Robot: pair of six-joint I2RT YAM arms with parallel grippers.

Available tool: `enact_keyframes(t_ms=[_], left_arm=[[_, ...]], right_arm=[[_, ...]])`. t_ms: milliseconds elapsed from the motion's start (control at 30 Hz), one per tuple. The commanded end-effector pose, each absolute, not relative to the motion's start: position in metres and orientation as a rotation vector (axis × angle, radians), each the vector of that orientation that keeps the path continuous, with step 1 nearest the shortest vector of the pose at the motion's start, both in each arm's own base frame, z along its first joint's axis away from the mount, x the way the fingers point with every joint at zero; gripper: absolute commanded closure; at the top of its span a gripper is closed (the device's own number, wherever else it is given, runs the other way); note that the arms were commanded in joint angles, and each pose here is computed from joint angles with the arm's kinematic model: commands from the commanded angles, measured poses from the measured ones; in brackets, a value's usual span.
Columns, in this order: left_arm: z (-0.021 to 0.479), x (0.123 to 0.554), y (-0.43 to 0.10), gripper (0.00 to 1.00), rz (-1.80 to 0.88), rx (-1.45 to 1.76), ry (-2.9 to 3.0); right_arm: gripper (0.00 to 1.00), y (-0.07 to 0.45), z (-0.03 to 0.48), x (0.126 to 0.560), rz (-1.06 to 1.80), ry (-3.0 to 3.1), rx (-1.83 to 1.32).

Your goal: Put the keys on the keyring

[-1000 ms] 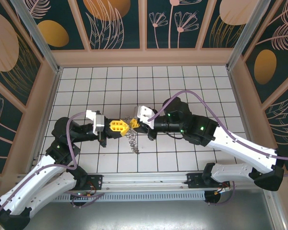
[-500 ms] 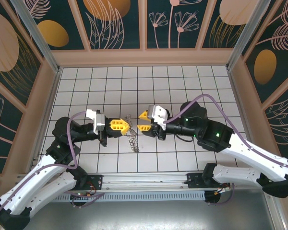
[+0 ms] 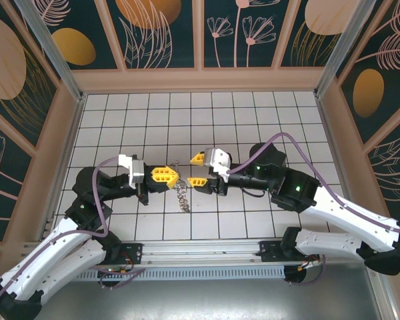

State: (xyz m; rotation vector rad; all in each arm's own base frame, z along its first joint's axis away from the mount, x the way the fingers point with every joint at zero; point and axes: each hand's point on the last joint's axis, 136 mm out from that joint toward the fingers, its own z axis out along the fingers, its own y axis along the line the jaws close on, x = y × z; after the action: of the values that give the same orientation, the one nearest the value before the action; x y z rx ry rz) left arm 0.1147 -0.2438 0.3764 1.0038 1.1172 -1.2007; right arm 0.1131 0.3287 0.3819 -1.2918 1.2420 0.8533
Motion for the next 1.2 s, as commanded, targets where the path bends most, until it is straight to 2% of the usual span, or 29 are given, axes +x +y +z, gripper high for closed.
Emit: enact_keyframes(t_ms=[0,467,767,1167], left_arm=[[0.399,0.1,-0.237,1.0,-1.217,1.005,1.007],[0.411,0.096,-0.235,1.0,-1.242,0.999,0.985],[0.408,0.096,-0.236,1.0,-1.238,1.005,0.99],[0.409,0.093,-0.236,1.0,-1.247,1.018,0.977]], right_arm=[[0.54,0.328,0.396,0.105,0.889,1.166,-1.271],[0.57,0.328,0.394,0.089,0.947,1.074,-1.3],[0.68,0.332,0.401,0.083,1.007,1.023,-1.287],[0.71,0.347,0.4,0.084,1.036,1.025,-1.318]])
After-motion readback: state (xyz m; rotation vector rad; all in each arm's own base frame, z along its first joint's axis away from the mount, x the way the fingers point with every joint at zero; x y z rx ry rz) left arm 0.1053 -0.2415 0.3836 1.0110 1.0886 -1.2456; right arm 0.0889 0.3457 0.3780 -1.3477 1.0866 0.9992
